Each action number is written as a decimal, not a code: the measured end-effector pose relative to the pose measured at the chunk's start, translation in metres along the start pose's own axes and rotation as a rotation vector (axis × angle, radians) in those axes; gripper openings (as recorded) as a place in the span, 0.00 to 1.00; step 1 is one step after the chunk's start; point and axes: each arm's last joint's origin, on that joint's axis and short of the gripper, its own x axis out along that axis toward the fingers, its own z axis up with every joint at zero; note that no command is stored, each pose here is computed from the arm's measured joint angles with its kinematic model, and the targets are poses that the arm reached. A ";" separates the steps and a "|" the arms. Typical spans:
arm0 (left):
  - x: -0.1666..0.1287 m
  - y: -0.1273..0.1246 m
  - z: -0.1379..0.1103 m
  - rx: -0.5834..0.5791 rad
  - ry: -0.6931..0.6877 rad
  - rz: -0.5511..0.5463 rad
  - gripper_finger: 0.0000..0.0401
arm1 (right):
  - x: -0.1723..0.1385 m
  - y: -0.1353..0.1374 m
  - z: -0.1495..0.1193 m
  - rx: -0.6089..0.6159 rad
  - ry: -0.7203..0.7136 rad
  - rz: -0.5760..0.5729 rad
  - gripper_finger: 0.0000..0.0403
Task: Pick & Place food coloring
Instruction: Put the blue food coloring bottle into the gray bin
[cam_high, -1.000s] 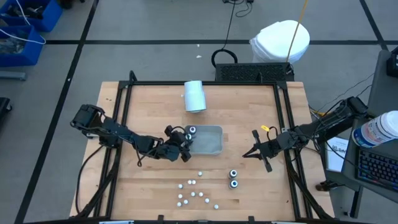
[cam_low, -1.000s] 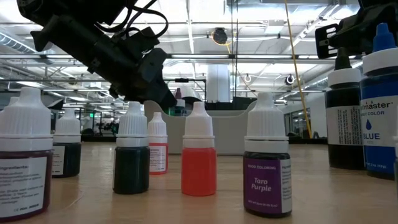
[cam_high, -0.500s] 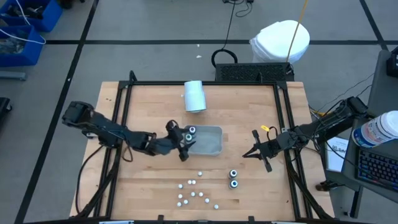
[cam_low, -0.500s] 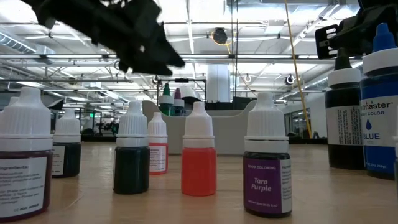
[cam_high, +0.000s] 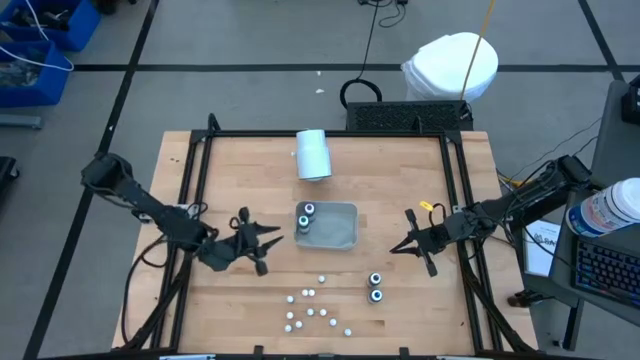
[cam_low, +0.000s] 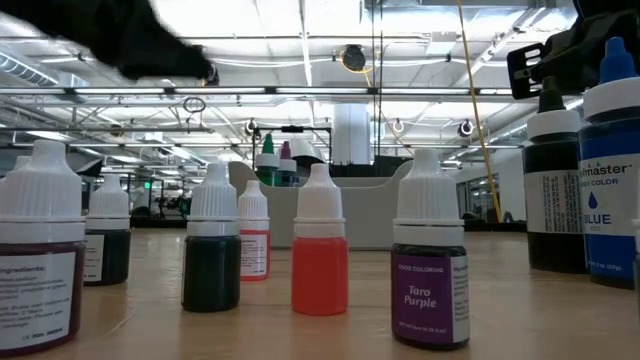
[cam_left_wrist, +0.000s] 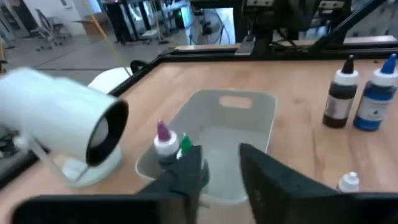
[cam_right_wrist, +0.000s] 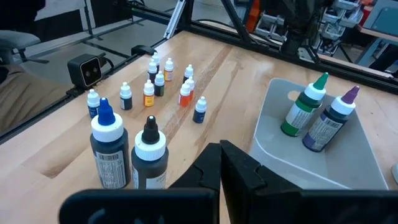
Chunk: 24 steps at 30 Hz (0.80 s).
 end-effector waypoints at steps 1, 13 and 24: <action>-0.001 0.003 -0.008 -0.022 -0.020 -0.018 0.21 | 0.000 0.000 0.000 0.000 0.002 0.000 0.00; 0.007 0.072 -0.002 0.015 -0.231 -0.248 0.01 | 0.007 0.001 -0.002 -0.057 0.012 0.000 0.00; -0.016 0.119 0.024 0.228 -0.390 -0.291 0.00 | 0.009 0.000 0.006 -0.082 -0.069 -0.014 0.00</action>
